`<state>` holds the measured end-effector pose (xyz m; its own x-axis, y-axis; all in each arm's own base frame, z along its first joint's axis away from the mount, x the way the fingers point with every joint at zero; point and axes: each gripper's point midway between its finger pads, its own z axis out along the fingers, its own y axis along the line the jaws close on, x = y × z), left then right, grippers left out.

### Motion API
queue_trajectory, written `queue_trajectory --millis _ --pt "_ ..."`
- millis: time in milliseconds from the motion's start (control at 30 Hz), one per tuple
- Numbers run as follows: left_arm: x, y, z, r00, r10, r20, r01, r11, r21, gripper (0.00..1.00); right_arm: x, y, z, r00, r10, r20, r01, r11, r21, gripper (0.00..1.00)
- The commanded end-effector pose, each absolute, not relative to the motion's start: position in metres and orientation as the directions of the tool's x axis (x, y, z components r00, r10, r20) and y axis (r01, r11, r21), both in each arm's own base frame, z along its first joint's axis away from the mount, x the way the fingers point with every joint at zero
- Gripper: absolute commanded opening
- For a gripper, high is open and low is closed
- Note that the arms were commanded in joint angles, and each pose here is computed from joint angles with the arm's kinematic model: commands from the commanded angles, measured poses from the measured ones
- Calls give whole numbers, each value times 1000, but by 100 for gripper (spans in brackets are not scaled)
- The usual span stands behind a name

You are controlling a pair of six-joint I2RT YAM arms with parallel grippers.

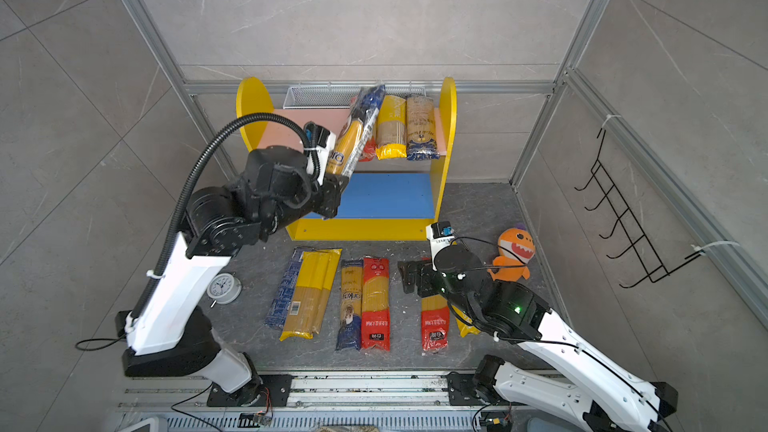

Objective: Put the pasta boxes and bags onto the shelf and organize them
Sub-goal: 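Lift the Ankara bag with the left gripper above the pink shelf, then lower the Ankara bag onto the pink shelf beside the clear bag, open left gripper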

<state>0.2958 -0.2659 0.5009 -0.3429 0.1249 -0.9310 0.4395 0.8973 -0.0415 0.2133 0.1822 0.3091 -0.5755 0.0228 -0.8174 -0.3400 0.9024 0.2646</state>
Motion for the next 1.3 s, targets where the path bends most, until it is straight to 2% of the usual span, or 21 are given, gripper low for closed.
queue_trajectory --millis 0,200,300,500,767,867,967,1067,1167,1267 --pt "320 -221 580 -147 -73 -986 364 923 -123 0 219 174 318 -546 -8 -838 -324 924 203 99" --pt "388 -217 575 -148 -199 -969 343 909 -239 0 230 181 326 -518 -18 -855 -322 930 176 99" --pt "408 -225 572 -156 -233 -960 361 891 -275 0 235 182 325 -515 -33 -857 -314 937 152 99" --pt "428 -223 578 -153 -328 -932 385 849 -362 0 243 180 320 -515 -54 -856 -288 951 114 99" --pt "443 -225 568 -213 -383 -899 409 800 -438 1 253 178 309 -546 -35 -837 -276 951 140 99" --pt "445 -233 566 -239 -397 -886 443 768 -463 11 255 176 304 -560 -22 -828 -266 952 154 99" --pt "447 -242 564 -275 -412 -869 479 725 -495 30 254 174 301 -571 -13 -821 -264 950 168 99" --pt "451 -244 558 -296 -410 -863 480 717 -506 45 253 170 301 -573 -5 -820 -257 951 174 99" --pt "452 -246 555 -308 -409 -859 481 712 -512 65 251 165 300 -576 -1 -818 -249 953 174 99" --pt "453 -250 554 -317 -410 -855 499 694 -518 75 250 162 299 -577 2 -817 -243 954 174 99"
